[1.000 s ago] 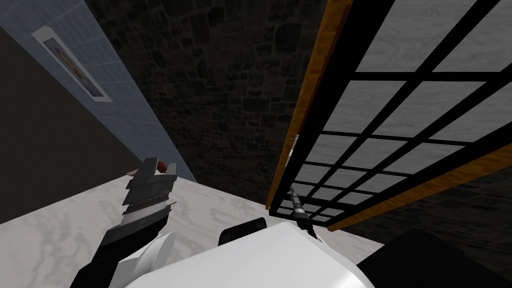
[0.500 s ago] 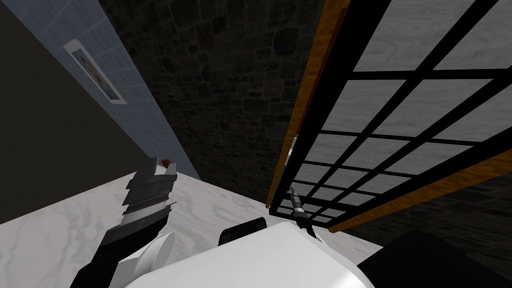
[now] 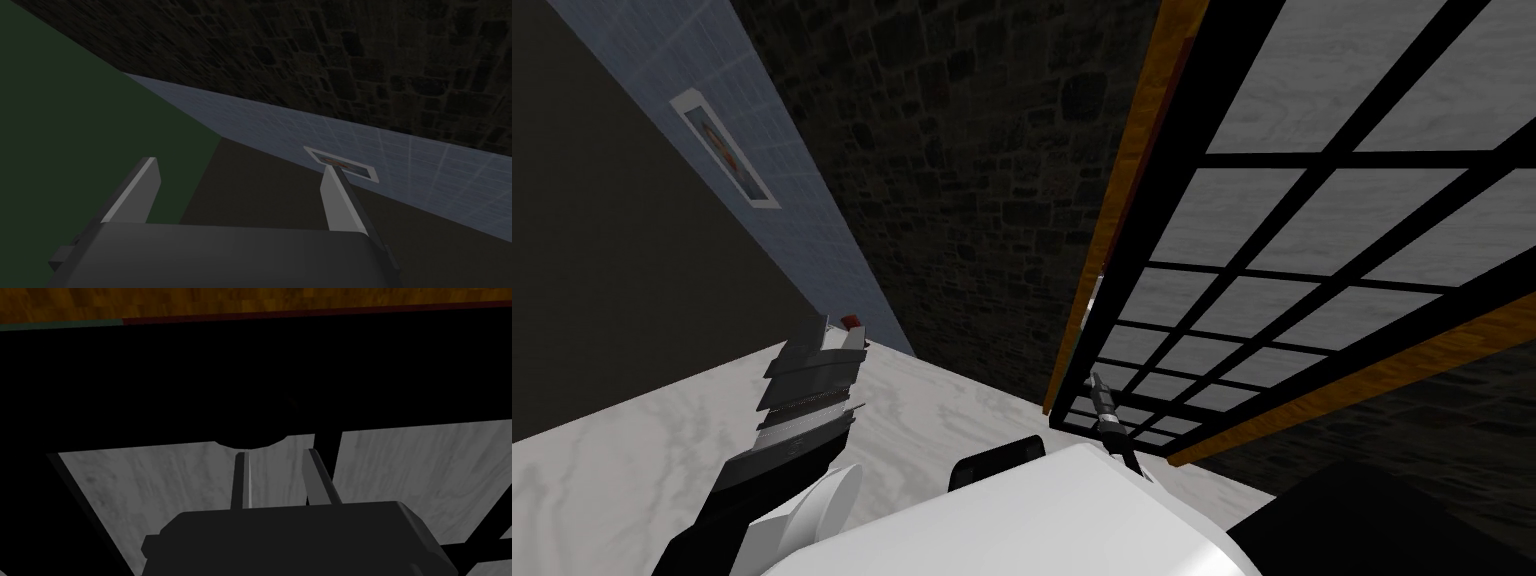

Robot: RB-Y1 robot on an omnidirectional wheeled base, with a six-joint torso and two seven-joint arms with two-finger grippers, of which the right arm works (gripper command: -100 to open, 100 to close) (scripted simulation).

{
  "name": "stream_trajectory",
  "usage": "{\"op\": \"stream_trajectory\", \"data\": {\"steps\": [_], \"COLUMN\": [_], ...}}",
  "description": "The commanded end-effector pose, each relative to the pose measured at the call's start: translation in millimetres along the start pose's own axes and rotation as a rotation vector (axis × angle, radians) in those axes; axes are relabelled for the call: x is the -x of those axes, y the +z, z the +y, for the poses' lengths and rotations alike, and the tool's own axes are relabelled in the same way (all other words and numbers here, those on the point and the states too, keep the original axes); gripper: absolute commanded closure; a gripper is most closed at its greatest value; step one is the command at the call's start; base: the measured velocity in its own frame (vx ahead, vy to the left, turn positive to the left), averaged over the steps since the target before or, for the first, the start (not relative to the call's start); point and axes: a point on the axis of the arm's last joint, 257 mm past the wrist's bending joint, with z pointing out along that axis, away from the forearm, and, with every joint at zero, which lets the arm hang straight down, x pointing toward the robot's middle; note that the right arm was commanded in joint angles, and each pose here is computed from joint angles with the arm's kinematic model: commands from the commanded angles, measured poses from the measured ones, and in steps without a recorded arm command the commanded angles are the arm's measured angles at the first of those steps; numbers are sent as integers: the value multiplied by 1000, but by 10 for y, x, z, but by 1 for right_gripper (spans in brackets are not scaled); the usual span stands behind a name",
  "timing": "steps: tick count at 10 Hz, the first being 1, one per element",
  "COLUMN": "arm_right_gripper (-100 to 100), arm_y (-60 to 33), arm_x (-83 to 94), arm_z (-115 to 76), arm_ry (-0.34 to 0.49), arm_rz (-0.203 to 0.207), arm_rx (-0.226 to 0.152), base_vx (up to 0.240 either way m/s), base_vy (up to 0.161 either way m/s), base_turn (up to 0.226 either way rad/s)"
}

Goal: Pull the door open

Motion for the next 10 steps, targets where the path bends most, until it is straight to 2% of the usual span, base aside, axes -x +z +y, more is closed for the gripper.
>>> {"op": "stream_trajectory", "data": {"steps": [1, 2, 3, 5, 6, 10], "arm_right_gripper": [-100, -100, -100, -100, -100, -100], "arm_y": [1, 9, 9, 24, 24, 48], "arm_x": [-49, -69, -69, -112, -112, -189], "arm_z": [-5, -4, -4, -1, -1, 1], "arm_ry": [70, 113, 119, 213, 223, 392], "arm_rz": [-3, -7, -7, -16, -16, -31], "arm_rx": [-1, 1, 1, 4, 4, 10], "base_vx": [-54, -52, -38, -46, -45, -51], "base_vy": [-1, 1, -4, -3, -9, -4], "base_turn": [43, 48, 10, 31, 16, 30]}}
